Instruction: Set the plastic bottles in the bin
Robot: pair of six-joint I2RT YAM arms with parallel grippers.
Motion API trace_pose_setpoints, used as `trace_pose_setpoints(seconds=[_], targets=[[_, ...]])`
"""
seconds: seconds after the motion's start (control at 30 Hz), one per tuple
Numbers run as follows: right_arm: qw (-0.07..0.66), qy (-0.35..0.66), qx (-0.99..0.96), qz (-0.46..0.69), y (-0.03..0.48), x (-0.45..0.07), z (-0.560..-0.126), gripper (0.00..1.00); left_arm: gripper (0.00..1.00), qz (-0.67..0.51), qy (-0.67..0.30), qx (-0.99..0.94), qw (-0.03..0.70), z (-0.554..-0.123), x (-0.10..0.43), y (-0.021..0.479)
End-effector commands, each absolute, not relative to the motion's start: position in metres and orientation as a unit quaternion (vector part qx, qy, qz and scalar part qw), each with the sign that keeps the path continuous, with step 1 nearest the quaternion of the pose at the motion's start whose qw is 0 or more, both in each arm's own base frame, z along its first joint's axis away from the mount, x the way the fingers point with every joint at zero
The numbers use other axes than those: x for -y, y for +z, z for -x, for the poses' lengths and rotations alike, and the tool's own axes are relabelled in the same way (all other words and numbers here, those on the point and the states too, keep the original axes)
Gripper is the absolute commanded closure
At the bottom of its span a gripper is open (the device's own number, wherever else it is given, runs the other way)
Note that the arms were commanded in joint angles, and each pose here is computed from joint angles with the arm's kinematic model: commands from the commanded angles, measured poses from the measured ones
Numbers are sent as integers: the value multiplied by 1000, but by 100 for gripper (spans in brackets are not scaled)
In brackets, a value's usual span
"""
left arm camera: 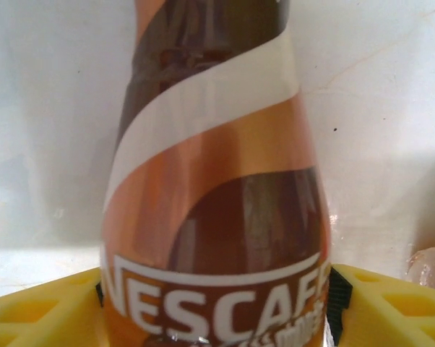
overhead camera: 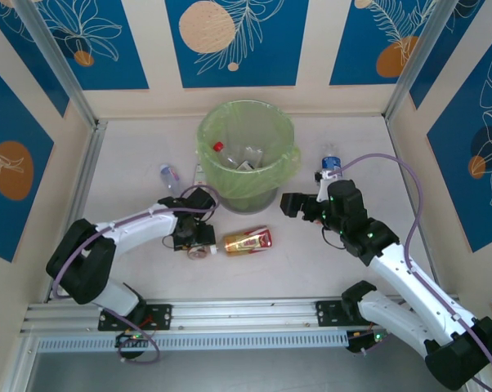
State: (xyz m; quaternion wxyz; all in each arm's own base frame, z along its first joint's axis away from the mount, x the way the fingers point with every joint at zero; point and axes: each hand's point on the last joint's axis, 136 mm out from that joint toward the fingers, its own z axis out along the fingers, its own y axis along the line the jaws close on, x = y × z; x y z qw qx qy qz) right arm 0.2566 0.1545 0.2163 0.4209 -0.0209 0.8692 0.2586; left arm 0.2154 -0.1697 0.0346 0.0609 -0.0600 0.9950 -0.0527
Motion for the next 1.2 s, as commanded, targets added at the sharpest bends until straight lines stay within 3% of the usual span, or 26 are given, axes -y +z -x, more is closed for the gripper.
trace_pose_setpoints(seconds=[0.0, 0.2, 0.4, 1.17], targets=[[412, 274, -866, 76, 224, -165, -246, 0, 29, 53, -53, -995, 61, -216, 174, 30], [358, 290, -880, 113, 202, -177, -229, 0, 32, 53, -46, -996, 61, -217, 172, 21], [337, 297, -884, 129, 191, -182, -222, 0, 42, 42, -48, -996, 66, -217, 172, 23], [315, 347, -869, 162, 194, -210, -228, 1, 41, 39, -92, -986, 135, -227, 173, 69]])
